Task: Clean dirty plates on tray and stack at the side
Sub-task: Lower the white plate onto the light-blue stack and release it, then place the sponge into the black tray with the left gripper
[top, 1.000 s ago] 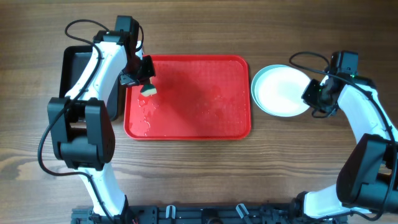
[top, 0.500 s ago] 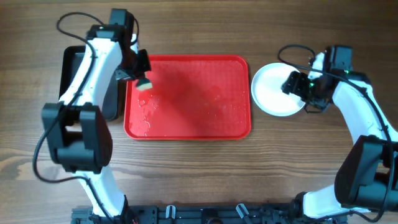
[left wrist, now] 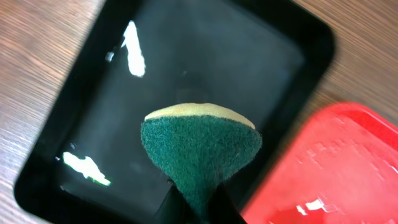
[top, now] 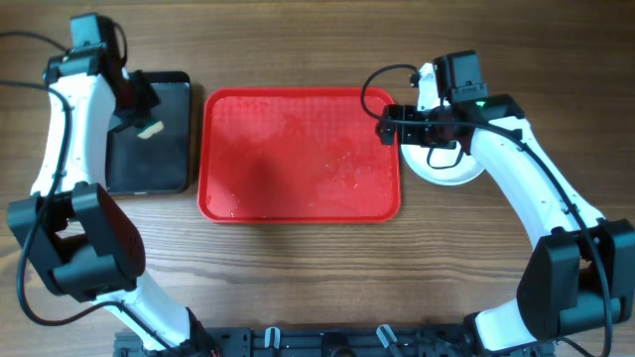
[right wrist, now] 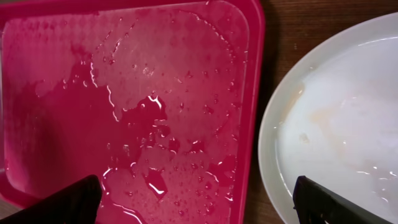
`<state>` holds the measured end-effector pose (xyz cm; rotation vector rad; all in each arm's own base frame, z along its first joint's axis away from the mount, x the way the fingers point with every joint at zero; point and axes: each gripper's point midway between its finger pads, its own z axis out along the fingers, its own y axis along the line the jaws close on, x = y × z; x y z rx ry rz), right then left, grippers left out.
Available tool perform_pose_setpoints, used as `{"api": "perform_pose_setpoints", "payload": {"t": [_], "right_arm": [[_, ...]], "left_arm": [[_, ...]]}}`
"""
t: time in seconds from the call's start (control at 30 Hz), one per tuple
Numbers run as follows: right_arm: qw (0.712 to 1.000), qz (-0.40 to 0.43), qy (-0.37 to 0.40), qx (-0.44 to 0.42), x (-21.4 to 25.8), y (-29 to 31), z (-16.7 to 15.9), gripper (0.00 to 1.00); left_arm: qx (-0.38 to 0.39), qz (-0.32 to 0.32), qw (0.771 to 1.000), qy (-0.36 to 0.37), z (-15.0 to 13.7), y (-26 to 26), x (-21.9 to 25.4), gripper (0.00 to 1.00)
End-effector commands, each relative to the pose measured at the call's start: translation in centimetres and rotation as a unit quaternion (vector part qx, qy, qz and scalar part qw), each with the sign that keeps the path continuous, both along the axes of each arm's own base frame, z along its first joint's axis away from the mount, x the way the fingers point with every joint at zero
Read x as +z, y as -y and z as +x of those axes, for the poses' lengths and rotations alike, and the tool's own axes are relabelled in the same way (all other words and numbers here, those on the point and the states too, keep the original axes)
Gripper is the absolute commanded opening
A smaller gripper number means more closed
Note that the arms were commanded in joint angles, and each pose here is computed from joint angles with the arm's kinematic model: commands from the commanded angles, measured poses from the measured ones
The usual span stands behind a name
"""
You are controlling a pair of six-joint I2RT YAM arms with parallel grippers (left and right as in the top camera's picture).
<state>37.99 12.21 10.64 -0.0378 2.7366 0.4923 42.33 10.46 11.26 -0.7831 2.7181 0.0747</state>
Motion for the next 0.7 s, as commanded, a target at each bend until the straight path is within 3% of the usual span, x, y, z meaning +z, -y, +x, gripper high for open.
{"api": "perform_pose_setpoints", "payload": {"t": [0.0, 0.27, 0.43, 0.5, 0.67], "right_arm": [[1.0, 0.002, 0.02, -0.001, 1.4, -0.4, 0.5, 1.0], [1.0, 0.001, 0.015, -0.001, 1.3, -0.4, 0.3, 0.99], [1.0, 0.0, 0.013, 0.0, 1.3, -0.3, 0.2, 1.0], [1.0, -0.002, 0.013, 0.0, 1.2, -0.3, 0.2, 1.0], [1.0, -0.013, 0.016, -0.005, 1.2, 0.1, 0.4, 1.0]], "left_arm": [[0.019, 0.003, 1.0, -0.021, -0.6, -1.6, -3.7, 0.04], [-0.005, 0.014, 1.0, -0.02, -0.2, -2.1, -7.7, 0.04], [0.009, 0.02, 1.0, -0.016, -0.3, -3.2, -8.3, 0.15], [0.014, 0.019, 1.0, -0.016, -0.5, -3.7, -8.3, 0.28], [0.017, 0.02, 1.0, -0.013, -0.5, -3.9, -8.3, 0.86]]}}
